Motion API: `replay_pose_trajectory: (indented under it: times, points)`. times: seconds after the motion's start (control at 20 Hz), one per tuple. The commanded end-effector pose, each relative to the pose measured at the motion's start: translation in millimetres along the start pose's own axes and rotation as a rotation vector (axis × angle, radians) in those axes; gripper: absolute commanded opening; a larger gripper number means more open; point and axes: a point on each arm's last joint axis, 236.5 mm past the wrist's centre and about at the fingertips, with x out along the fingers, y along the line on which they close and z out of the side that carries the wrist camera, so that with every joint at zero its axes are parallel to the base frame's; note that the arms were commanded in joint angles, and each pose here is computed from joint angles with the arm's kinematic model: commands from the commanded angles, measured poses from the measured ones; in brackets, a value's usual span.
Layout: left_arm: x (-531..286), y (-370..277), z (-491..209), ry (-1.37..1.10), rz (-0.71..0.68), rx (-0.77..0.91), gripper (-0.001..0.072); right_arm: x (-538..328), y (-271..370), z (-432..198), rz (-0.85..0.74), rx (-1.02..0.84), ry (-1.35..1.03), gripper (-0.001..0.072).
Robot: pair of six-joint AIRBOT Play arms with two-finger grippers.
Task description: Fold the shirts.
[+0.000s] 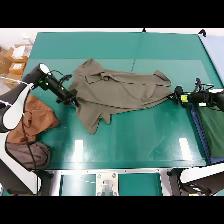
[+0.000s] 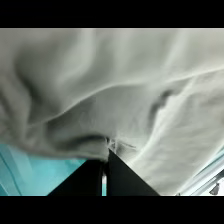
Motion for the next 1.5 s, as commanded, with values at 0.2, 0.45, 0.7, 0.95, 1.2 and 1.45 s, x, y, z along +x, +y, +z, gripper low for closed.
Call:
replay_pose_trajectory:
  times: [0.2, 0.45, 0.7, 0.95, 1.2, 1.45]
  points:
    - [-160, -98, 47, -0.419, 0.066, 0.278, 0.0025, -141, 128, 35, 0.162, -0.262, -0.191, 0.0014]
    - [-386, -250, -24, -1.183, 0.108, 0.603, 0.0025, -350, 280, 8, 0.236, -0.648, -0.665, 0.0014]
    - [-512, -347, -225, -1.724, 0.163, 0.874, 0.0025, -514, 362, -80, 0.282, -0.852, -1.192, 0.0014]
    - [-518, -342, -276, -1.775, 0.264, 0.875, 0.0025, -571, 370, -124, 0.232, -0.908, -1.415, 0.0014]
    - [-441, -282, -146, -1.461, 0.194, 0.698, 0.0025, -489, 330, -47, 0.210, -0.777, -1.182, 0.0014]
    - [-316, -198, 11, -1.091, 0.104, 0.539, 0.0025, -289, 247, 31, 0.155, -0.586, -0.742, 0.0014]
